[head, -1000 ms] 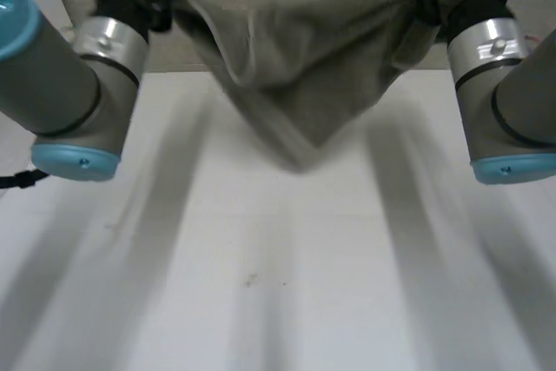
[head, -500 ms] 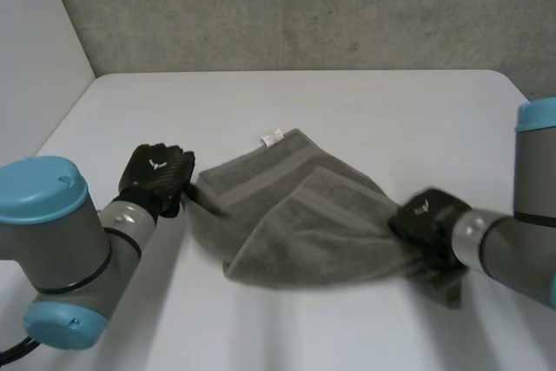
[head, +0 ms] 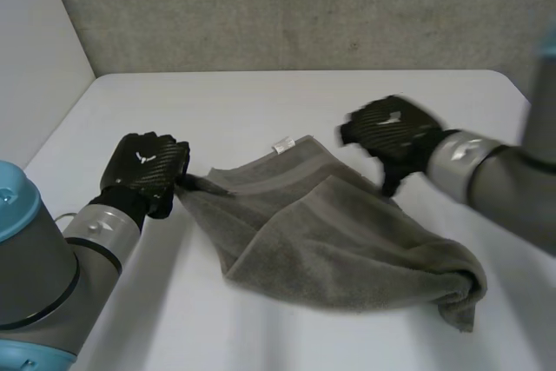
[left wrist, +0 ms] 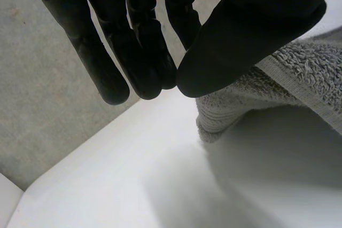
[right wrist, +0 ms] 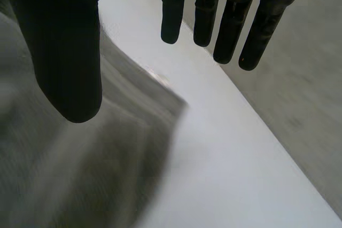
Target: Fold the towel.
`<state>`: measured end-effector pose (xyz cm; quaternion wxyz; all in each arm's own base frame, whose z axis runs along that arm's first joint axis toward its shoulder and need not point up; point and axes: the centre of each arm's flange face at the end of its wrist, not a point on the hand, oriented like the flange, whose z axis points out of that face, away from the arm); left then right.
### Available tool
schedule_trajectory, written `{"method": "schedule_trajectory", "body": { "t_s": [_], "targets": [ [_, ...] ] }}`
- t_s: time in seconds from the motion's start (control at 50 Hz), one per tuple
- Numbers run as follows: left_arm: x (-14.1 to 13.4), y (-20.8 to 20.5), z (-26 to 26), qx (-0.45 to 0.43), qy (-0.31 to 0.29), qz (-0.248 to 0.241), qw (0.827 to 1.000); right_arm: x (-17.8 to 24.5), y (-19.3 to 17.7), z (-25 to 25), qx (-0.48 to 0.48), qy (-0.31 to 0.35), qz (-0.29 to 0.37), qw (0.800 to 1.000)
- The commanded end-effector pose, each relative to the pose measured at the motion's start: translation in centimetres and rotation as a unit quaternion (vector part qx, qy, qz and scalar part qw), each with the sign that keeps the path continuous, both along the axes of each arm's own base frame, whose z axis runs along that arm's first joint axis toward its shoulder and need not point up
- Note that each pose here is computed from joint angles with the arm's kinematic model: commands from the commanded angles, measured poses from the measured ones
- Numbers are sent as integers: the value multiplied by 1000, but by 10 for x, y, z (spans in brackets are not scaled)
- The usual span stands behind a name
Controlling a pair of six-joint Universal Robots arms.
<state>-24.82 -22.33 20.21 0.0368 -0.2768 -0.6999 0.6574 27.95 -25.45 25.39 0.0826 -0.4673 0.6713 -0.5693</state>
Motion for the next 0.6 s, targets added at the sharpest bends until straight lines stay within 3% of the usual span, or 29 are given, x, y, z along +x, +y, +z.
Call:
{"method": "schedule_trajectory", "body": {
  "t_s": [0.02,0.28,0.38,0.46,0.48,0.5,0.52,0.54,0.56,0.58,0.6],
  "targets": [
    [-2,5,22,-33,15,-7,999,61,16,-47,51,-3,126,991],
    [-5,5,39,-60,27,-12,998,91,26,-109,90,11,182,979],
    [-6,-5,46,-73,32,-6,997,97,10,-86,35,-4,169,985],
    [-12,-22,53,-89,37,-2,995,99,-24,-18,-117,-49,80,989],
    [-16,-36,62,-105,44,1,993,98,-33,10,-177,-76,48,980],
    [-18,-51,75,-126,54,8,990,98,-33,11,-177,-76,48,980],
    [-18,-52,76,-126,54,8,990,96,-39,40,-237,-110,20,965],
    [-20,-68,94,-156,66,16,985,96,-39,41,-238,-110,19,965],
    [-20,-68,95,-156,67,16,985,94,-42,73,-299,-148,-3,943],
    [-20,-88,118,-191,84,29,977,94,-42,73,-300,-148,-3,942],
    [-20,-88,119,-192,84,29,977,86,-46,114,-373,-196,-32,906]
  ]
}}
